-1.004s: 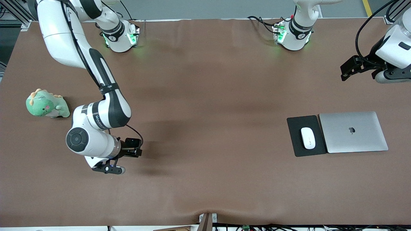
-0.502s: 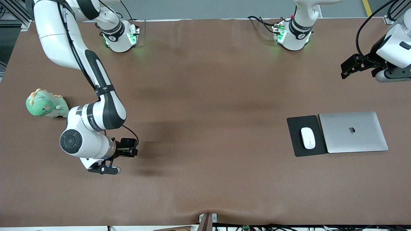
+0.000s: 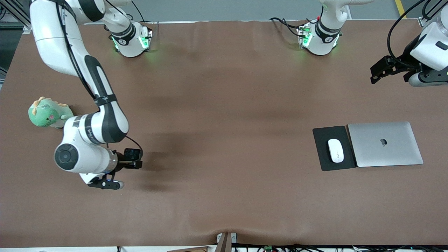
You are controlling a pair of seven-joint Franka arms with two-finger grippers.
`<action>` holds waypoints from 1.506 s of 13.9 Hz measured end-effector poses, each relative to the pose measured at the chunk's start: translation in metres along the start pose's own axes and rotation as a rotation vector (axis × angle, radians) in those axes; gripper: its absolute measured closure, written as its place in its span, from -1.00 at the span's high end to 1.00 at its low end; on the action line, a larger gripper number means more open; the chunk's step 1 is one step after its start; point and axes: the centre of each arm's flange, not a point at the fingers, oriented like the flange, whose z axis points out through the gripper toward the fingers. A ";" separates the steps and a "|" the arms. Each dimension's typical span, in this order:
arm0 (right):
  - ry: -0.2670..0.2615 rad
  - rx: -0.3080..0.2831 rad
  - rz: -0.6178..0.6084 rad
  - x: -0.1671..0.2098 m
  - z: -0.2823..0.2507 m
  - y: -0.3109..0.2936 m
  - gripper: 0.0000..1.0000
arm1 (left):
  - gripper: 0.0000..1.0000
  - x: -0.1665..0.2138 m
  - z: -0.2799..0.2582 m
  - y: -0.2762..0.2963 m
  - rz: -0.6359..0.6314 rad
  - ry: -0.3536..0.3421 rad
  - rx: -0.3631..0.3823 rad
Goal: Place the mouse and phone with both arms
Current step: 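Carry the phone with the right gripper toward the green plush toy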
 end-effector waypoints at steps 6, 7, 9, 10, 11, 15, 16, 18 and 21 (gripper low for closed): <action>0.032 0.003 -0.034 -0.044 0.026 0.106 0.59 | 1.00 -0.001 0.002 0.004 0.007 -0.005 0.001; 0.035 0.003 -0.043 -0.055 0.037 0.127 0.59 | 1.00 -0.001 0.003 0.004 0.007 -0.006 0.001; 0.029 0.004 -0.054 -0.072 0.056 0.165 0.59 | 1.00 0.000 0.003 0.003 0.006 -0.007 0.001; 0.029 0.005 -0.057 -0.077 0.064 0.180 0.59 | 1.00 0.000 0.003 0.003 0.006 -0.007 0.001; 0.036 0.004 -0.063 -0.082 0.071 0.190 0.59 | 1.00 0.000 0.003 0.003 0.006 -0.007 0.001; 0.110 -0.012 -0.074 -0.098 0.097 0.204 0.59 | 1.00 0.000 0.003 0.003 0.005 -0.006 0.001; 0.115 -0.014 -0.075 -0.101 0.101 0.204 0.59 | 1.00 0.000 0.003 0.003 0.005 -0.006 0.001; 0.115 -0.014 -0.076 -0.102 0.103 0.203 0.69 | 1.00 0.000 0.003 0.002 0.004 -0.006 0.001; 0.129 -0.013 -0.083 -0.101 0.089 0.200 1.00 | 1.00 0.000 0.004 0.001 0.001 -0.007 0.001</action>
